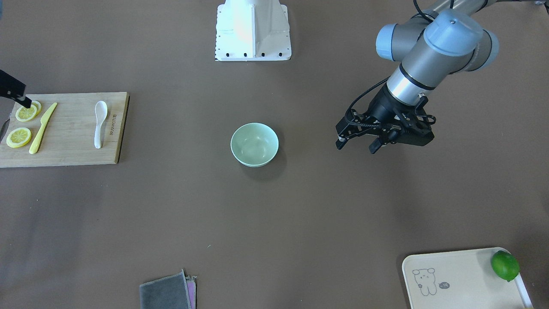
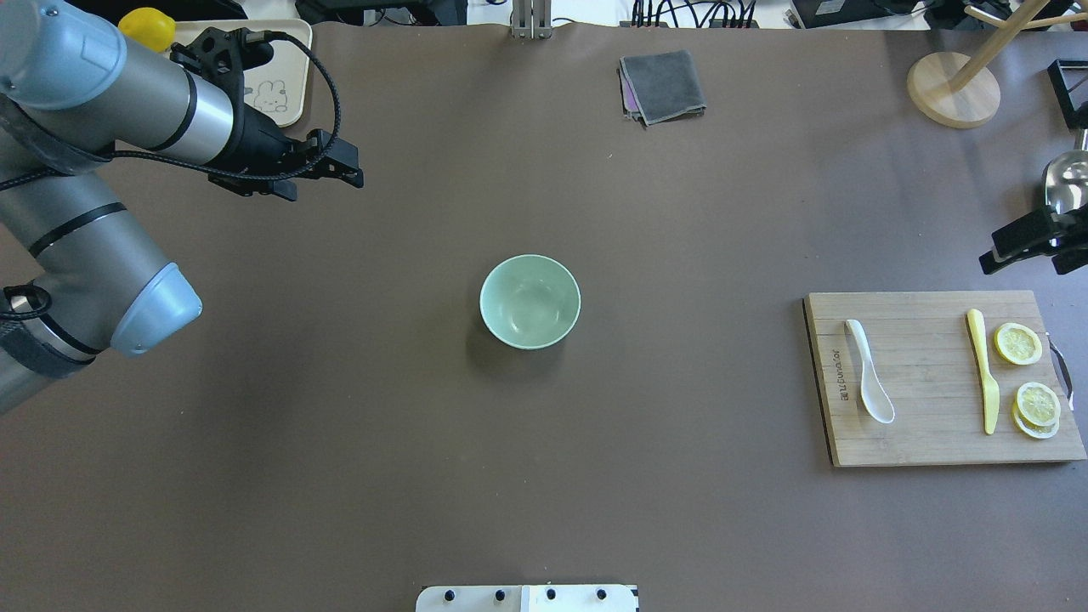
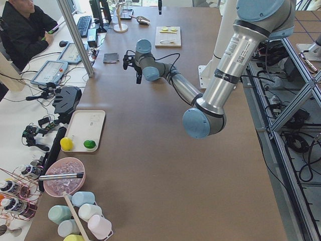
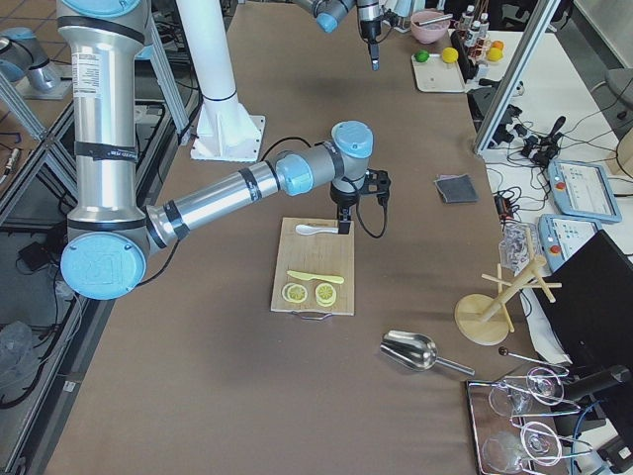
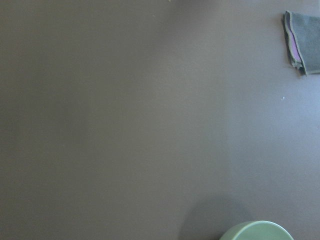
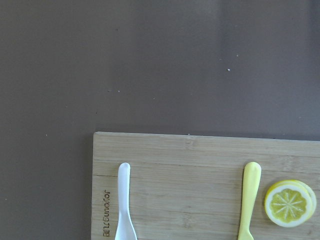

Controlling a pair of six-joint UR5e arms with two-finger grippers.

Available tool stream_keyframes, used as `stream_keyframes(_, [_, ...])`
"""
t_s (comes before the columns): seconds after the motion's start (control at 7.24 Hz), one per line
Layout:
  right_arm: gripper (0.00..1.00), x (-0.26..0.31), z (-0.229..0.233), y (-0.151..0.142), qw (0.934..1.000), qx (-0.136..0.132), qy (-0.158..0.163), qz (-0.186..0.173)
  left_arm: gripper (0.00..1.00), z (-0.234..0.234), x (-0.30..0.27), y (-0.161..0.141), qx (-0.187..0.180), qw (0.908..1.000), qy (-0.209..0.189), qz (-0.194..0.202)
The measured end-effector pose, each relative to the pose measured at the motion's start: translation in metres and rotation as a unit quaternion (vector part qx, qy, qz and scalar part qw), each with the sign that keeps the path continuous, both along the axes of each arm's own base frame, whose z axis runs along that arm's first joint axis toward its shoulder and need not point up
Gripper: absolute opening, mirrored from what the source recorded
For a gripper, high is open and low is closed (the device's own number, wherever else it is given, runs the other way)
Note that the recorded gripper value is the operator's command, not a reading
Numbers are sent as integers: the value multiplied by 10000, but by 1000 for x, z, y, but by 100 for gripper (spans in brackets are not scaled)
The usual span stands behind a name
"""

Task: Place spoon in bowl
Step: 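Release the bowl and lift the left gripper while the right gripper reaches out, then lower the right gripper onto the white spoon handle and grasp it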

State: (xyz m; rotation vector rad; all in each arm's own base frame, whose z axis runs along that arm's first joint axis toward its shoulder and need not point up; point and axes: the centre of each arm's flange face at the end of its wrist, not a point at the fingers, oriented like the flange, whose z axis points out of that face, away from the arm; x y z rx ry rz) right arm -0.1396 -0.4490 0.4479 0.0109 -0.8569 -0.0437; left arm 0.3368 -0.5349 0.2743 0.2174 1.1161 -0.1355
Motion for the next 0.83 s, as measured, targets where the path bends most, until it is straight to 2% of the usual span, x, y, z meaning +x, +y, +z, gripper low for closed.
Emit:
stream_keyframes(0.14, [100, -35, 5, 4, 9999, 75, 112, 28, 98, 3, -2, -1, -5, 10000, -16, -2])
stream_keyframes(0.41, [100, -84, 35, 3, 9996, 257, 81, -96, 98, 6, -3, -2, 18, 10000, -49, 1])
stream_keyframes(0.83, [100, -139, 31, 6, 9998, 187, 9, -17, 98, 11, -5, -3, 69, 9999, -99, 26])
